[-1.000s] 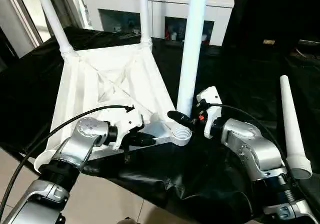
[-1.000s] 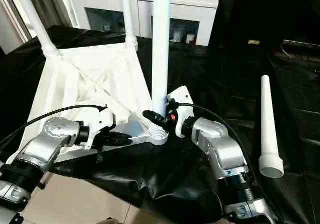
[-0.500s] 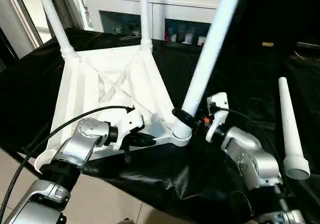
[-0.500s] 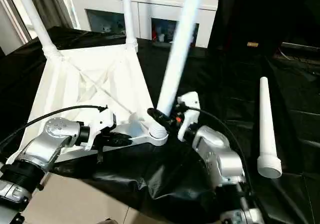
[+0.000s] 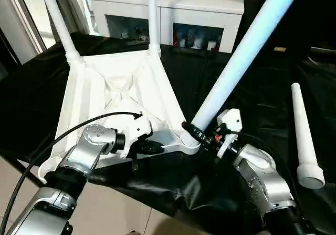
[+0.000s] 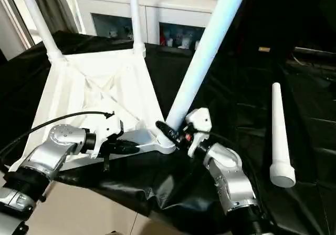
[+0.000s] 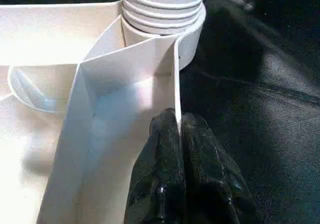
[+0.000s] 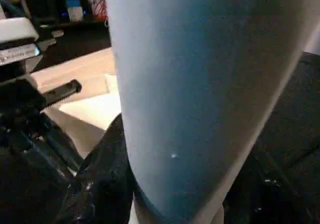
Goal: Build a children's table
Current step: Insert table leg to table base, then rotate leg to tighten
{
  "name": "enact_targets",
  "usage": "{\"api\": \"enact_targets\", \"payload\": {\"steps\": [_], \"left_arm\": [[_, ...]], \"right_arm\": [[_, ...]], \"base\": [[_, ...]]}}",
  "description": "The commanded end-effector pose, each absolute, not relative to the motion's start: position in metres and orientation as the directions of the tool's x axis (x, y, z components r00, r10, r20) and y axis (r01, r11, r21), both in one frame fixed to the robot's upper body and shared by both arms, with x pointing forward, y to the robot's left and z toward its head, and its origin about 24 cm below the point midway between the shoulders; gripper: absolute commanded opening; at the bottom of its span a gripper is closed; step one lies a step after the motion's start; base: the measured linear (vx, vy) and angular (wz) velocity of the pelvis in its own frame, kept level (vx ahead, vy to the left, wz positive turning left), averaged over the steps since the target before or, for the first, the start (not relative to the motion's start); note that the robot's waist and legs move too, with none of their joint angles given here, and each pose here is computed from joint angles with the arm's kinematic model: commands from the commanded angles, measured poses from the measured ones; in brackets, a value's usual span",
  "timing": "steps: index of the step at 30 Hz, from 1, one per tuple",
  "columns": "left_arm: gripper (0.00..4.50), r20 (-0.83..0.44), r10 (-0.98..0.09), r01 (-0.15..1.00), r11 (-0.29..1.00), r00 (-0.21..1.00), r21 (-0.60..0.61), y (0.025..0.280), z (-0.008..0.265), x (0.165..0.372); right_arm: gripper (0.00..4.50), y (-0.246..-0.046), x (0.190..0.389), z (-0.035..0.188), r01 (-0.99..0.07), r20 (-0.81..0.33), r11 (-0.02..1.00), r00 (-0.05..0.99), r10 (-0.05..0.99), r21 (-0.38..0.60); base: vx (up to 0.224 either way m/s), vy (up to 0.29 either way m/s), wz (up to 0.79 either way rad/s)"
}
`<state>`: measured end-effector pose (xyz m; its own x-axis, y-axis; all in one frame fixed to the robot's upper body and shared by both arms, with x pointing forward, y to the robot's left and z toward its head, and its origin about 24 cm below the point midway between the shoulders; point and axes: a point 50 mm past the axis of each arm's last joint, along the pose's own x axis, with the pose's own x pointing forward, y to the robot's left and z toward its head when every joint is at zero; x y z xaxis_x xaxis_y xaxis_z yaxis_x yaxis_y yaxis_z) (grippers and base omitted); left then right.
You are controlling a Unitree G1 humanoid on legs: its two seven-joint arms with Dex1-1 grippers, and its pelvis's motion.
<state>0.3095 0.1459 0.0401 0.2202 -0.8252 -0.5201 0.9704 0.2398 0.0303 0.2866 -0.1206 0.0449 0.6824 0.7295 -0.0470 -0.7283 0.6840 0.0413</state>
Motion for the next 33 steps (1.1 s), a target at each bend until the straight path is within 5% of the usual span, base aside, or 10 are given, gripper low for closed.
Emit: {"api": "enact_targets", "payload": {"steps": [1, 14, 33], "left_arm": [[0.00, -0.521, -0.817, 0.968, 0.232, 0.246, 0.093, 0.146, 0.052, 0.317], [0.00, -0.556, -0.806, 0.977, 0.205, 0.203, 0.060, 0.150, 0.048, 0.313], [0.00, -0.607, -0.774, 0.977, 0.213, 0.181, 0.020, 0.157, 0.042, 0.311]], "right_arm": [[1.85, -0.129, 0.276, 0.008, -0.714, -0.260, 0.694, 0.657, 0.708, 0.087], [1.85, -0.122, 0.294, 0.014, -0.735, -0.375, 0.666, 0.586, 0.718, 0.127], [1.85, -0.122, 0.294, 0.004, -0.698, -0.476, 0.679, 0.528, 0.703, 0.228]], "base": [[0.000, 0.000, 0.00], [0.000, 0.000, 0.00], [0.000, 0.000, 0.00]]}}
